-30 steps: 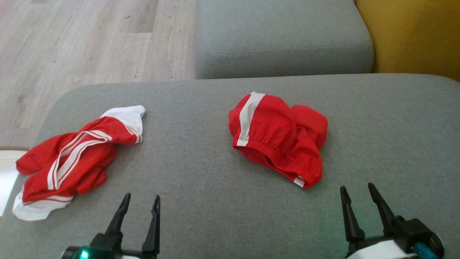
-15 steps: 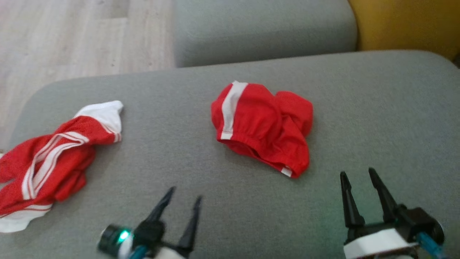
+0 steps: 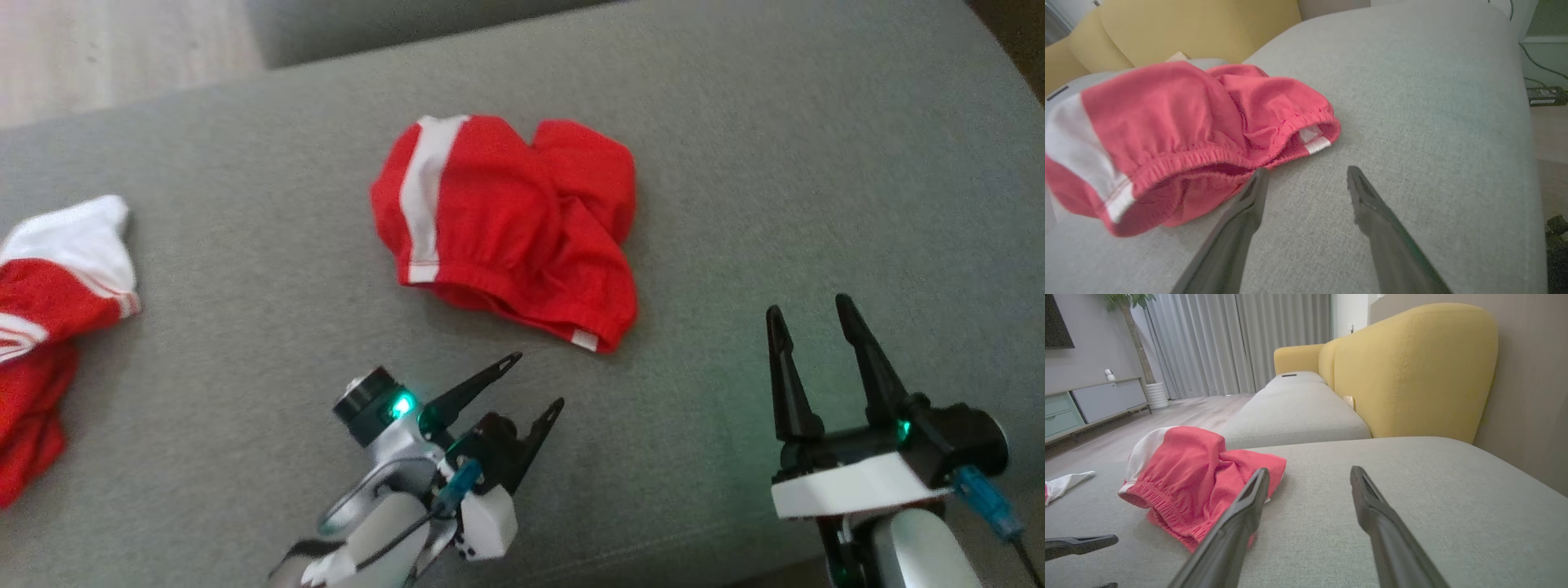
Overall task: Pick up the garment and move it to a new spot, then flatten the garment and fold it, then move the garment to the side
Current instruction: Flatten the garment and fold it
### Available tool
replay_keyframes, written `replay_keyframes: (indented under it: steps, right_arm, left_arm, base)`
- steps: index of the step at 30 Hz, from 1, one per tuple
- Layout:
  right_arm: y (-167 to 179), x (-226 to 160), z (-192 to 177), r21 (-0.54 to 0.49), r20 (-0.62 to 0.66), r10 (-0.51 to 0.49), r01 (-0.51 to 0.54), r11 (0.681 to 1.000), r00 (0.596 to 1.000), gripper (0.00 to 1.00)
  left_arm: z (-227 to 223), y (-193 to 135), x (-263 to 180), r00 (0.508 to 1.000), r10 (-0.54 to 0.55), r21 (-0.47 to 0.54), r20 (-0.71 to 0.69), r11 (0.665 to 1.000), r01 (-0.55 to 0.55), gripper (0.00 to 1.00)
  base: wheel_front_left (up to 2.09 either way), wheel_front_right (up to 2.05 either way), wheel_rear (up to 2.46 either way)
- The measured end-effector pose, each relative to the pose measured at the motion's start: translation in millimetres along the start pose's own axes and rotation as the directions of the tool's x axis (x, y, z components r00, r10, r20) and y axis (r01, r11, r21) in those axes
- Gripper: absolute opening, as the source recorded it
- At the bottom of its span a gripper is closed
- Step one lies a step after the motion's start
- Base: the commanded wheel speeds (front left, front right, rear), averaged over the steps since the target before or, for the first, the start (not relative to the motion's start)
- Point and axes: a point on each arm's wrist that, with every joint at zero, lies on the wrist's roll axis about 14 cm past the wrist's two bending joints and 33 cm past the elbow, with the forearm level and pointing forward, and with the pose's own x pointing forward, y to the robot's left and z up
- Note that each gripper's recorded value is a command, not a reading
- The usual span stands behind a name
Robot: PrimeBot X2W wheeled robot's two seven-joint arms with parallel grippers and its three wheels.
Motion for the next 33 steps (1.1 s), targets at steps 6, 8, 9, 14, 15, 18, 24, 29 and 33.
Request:
replay_keyframes:
  steps: [6, 8, 9, 14, 15, 18, 24, 29, 33]
  right_arm:
    - [-14.3, 2.8, -6.1, -0.009, -0.023, -0.045, 0.044, 0.999, 0.999, 1.00]
    - [-18.9, 4.1, -8.8, -0.011, -0.033, -0.059, 0.059, 0.998, 0.998, 1.00]
    - [-20.6, 4.4, -10.2, -0.013, -0.038, -0.064, 0.064, 0.998, 0.997, 1.00]
    - [-26.3, 8.7, -15.5, -0.015, -0.055, -0.080, 0.080, 0.997, 0.995, 1.00]
    - [-26.5, 10.0, -15.4, -0.017, -0.054, -0.080, 0.079, 0.997, 0.995, 1.00]
    - [-27.1, 13.2, -14.2, -0.012, -0.050, -0.081, 0.081, 0.997, 0.995, 1.00]
    - [-27.1, 17.4, -18.8, -0.008, -0.063, -0.081, 0.080, 0.997, 0.995, 1.00]
    - [-28.0, 25.0, -10.8, -0.009, -0.034, -0.077, 0.077, 0.997, 0.996, 1.00]
    - [-27.6, 24.0, -1.4, -0.004, -0.005, -0.075, 0.075, 0.997, 0.997, 1.00]
  left_arm:
    - [-14.8, -12.4, 27.4, 0.993, -0.117, 0.033, -0.030, 0.993, 0.118, 1.00]
    - [-18.8, -15.3, 36.3, 0.988, -0.149, 0.045, -0.037, 0.988, 0.150, 1.00]
    - [-19.8, -15.8, 40.2, 0.987, -0.160, 0.046, -0.037, 0.986, 0.161, 1.00]
    - [-23.5, -15.9, 54.8, 0.982, -0.184, 0.037, -0.034, 0.982, 0.185, 1.00]
    - [-25.1, -16.0, 56.2, 0.982, -0.187, 0.038, -0.037, 0.981, 0.189, 1.00]
    - [-28.2, -14.8, 59.5, 0.982, -0.184, 0.031, -0.043, 0.982, 0.186, 1.00]
    - [-30.1, -10.9, 69.3, 0.981, -0.189, 0.031, -0.035, 0.981, 0.190, 0.53]
    - [-29.4, -8.0, 69.1, 0.979, -0.200, 0.019, -0.039, 0.980, 0.200, 0.00]
    - [-2.6, -8.5, 66.0, 0.978, -0.208, -0.017, 0.025, 0.978, 0.209, 0.00]
  base:
    - [0.00, 0.00, 0.00]
    - [0.00, 0.00, 0.00]
    - [0.00, 0.00, 0.00]
    - [0.00, 0.00, 0.00]
    - [0.00, 0.00, 0.00]
    - [0.00, 0.00, 0.00]
    - [0.00, 0.00, 0.00]
    - [0.00, 0.00, 0.00]
    - [0.00, 0.00, 0.00]
